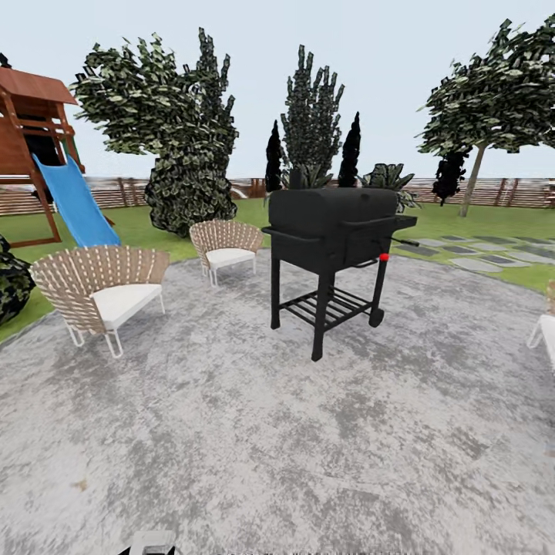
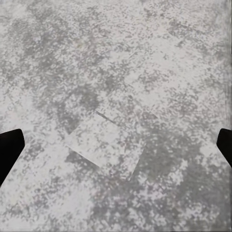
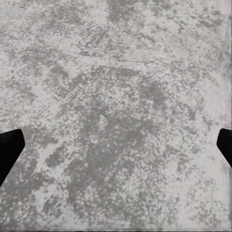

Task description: In the garden, pick up the pesticide atomizer on the floor and spray pesticide onto both trees until each tree trunk is fully covered.

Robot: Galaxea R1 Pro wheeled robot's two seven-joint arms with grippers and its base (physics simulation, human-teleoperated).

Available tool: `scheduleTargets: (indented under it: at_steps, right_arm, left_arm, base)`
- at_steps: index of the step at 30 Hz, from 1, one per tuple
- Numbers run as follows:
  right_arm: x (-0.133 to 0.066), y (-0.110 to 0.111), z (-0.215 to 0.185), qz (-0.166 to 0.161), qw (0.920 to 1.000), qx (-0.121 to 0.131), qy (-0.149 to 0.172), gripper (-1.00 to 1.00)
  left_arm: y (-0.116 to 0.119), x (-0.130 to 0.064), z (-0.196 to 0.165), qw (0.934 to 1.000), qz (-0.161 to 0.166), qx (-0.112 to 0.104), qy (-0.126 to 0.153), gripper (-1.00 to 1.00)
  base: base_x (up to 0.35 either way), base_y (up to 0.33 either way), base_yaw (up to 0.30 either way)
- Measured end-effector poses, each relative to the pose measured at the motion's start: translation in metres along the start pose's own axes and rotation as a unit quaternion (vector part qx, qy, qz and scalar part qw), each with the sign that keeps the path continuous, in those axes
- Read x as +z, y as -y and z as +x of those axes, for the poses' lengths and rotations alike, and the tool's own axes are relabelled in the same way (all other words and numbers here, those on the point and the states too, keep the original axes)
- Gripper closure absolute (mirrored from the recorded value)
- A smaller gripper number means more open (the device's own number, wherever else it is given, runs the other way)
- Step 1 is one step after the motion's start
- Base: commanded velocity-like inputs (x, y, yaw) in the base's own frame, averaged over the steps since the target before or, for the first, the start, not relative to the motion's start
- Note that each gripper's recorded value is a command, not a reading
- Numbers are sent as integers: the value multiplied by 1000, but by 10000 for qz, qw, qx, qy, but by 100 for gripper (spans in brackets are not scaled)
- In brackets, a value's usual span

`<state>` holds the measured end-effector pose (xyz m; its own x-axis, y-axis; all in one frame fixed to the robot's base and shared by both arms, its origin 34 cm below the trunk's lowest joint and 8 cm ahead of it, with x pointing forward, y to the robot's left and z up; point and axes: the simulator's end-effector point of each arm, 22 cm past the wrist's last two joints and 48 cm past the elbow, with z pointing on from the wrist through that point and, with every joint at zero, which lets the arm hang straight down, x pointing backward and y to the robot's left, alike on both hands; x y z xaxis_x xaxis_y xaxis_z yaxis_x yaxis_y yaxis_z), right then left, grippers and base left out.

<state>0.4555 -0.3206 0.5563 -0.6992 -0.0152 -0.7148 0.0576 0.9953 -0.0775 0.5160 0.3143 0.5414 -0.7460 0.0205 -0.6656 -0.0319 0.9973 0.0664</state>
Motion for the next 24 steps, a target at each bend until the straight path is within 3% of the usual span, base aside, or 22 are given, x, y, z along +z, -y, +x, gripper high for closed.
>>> scheduleTargets:
  at_steps: [11,18,24]
  right_arm:
    - [0,0,0,0,10000,0,-3,-100]
    - [0,0,0,0,10000,0,-1,-100]
    - [0,0,0,0,10000,1,-2,-100]
  left_arm:
    - [0,0,0,10000,-2,-1,3,-100]
    - [-1,0,-1,10000,-9,-4,7,-100]
    - [-1,0,-1,10000,-15,-1,8,-100]
  base:
    - [-197,247,-300]
    - [-16,303,-300]
    - [-1,67,-300]
